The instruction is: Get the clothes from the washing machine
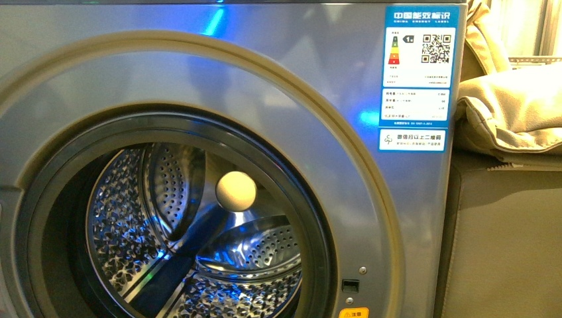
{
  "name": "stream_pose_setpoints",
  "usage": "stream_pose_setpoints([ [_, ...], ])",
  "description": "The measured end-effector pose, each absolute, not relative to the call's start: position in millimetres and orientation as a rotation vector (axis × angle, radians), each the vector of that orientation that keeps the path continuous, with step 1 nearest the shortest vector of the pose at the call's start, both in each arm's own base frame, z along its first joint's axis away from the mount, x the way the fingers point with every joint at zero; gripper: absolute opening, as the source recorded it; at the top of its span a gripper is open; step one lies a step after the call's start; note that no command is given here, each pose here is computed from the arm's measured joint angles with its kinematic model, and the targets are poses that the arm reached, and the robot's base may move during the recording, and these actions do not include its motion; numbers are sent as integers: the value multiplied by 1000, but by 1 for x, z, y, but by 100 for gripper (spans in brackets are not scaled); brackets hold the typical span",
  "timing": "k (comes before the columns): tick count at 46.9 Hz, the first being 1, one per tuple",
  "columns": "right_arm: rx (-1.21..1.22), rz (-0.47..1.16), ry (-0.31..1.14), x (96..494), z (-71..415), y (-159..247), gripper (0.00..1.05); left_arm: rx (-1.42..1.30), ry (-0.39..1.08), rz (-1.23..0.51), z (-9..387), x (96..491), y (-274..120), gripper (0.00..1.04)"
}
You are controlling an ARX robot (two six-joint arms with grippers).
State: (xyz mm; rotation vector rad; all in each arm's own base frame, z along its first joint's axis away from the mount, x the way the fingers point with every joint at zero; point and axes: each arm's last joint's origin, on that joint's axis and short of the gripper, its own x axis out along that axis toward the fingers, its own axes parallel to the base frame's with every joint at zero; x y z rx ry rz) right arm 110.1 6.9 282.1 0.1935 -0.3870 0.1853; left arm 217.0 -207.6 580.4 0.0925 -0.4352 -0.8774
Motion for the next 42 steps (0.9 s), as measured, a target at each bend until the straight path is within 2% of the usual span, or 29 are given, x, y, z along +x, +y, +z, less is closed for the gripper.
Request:
stream_pose_setpoints([
  [4, 177, 189, -418, 103, 263, 25, 97, 93, -435, -877, 580, 217, -208, 98],
  [9, 99, 48, -153, 98, 240, 30, 80, 92, -435, -877, 580, 217, -208, 98],
  [13, 24, 19, -10, 98, 210, 25, 65, 92, -436, -877, 580, 217, -208, 98],
  [17, 7, 15, 20, 99, 197, 21, 51, 92, -436, -876, 581, 217, -207, 98],
  [22, 7, 12, -4, 97, 195, 15, 28, 92, -437, -877, 581, 217, -207, 98],
  [24, 7, 11, -7, 97, 193, 14, 21, 71, -378, -824, 582, 216, -211, 98],
  [27, 6, 9, -1, 98, 189, 12, 11, 64, -210, -622, 587, 215, -210, 98],
  [30, 1, 47, 2, 98, 186, 8, 1, 88, -126, -469, 588, 214, -205, 98],
  [32, 1, 26, 2, 98, 184, 3, 2, 85, -117, -350, 589, 214, -200, 98],
  [42, 1, 5, 1, 98, 179, 0, 2, 47, -145, -143, 601, 213, -167, 98],
])
